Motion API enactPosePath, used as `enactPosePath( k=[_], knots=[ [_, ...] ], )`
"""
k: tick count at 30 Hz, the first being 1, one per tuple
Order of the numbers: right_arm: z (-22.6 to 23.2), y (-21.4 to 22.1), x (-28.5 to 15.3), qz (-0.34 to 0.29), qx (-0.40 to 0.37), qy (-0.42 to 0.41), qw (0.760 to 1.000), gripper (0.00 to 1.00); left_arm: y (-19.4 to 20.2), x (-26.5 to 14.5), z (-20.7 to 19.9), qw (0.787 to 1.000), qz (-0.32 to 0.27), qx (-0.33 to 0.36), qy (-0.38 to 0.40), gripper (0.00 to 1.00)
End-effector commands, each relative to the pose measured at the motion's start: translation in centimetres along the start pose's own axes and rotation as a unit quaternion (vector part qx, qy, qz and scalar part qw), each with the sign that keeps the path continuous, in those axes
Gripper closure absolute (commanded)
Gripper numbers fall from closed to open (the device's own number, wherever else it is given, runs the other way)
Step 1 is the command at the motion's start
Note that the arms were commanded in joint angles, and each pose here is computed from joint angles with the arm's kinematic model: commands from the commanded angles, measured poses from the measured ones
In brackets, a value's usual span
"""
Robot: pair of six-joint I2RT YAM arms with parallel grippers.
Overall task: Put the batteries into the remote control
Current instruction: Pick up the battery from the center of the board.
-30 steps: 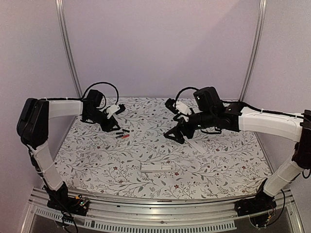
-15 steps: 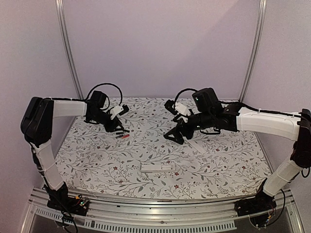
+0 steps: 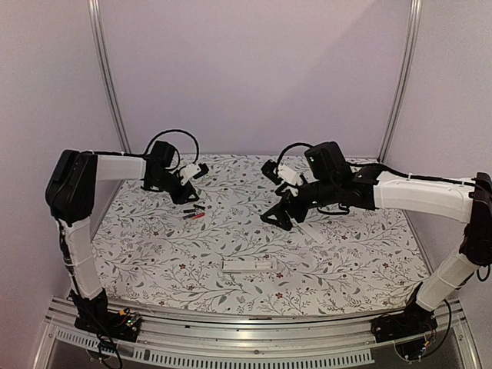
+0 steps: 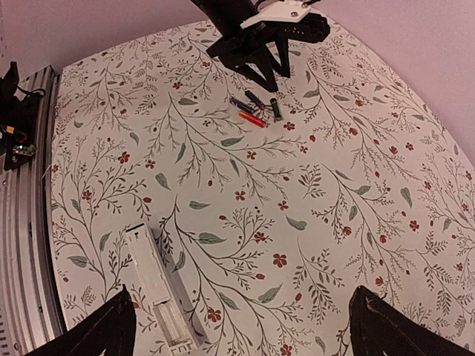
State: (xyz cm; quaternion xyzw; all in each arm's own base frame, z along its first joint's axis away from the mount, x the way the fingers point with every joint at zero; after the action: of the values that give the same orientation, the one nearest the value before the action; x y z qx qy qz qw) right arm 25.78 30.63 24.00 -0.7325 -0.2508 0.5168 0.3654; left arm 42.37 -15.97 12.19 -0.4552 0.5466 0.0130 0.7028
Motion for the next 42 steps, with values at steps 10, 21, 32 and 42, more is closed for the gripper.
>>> enactPosePath(
  k=[10, 21, 32, 42],
  knots=[
    [-0.2, 1.0, 0.7, 0.011, 0.008, -0.001, 1.000, 0.01, -0.4, 0.9, -1.9, 0.999, 0.021, 0.003, 0.032, 0.69],
    [-0.2, 1.2, 0.7, 0.014, 0.009, 0.002, 1.000, 0.01, 1.5, 1.1, -3.1, 0.998, 0.042, -0.016, 0.050, 0.70],
    [-0.2, 1.3, 1.0, 0.015, 0.014, -0.005, 1.000, 0.01, 1.5, 1.1, -4.1, 0.998, 0.046, -0.003, 0.054, 0.69],
    [-0.1, 1.6, 1.1, 0.020, 0.015, -0.005, 1.000, 0.01, 1.9, 0.6, -4.0, 0.997, 0.061, 0.010, 0.036, 0.64]
  ],
)
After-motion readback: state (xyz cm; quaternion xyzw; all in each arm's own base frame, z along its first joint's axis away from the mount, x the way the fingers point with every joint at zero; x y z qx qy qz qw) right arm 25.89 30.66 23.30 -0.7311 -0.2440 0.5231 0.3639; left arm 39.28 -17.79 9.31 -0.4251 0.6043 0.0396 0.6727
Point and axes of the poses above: each gripper's point midway between its finger pads, its own x axis out along the fingers, its own z axis along the line the jaws close on, y = z × x, the point moved 8 cm from there along -x, back along the fingers, and after that the axes turned 13 degrees about -x, right-handed, at the moved point
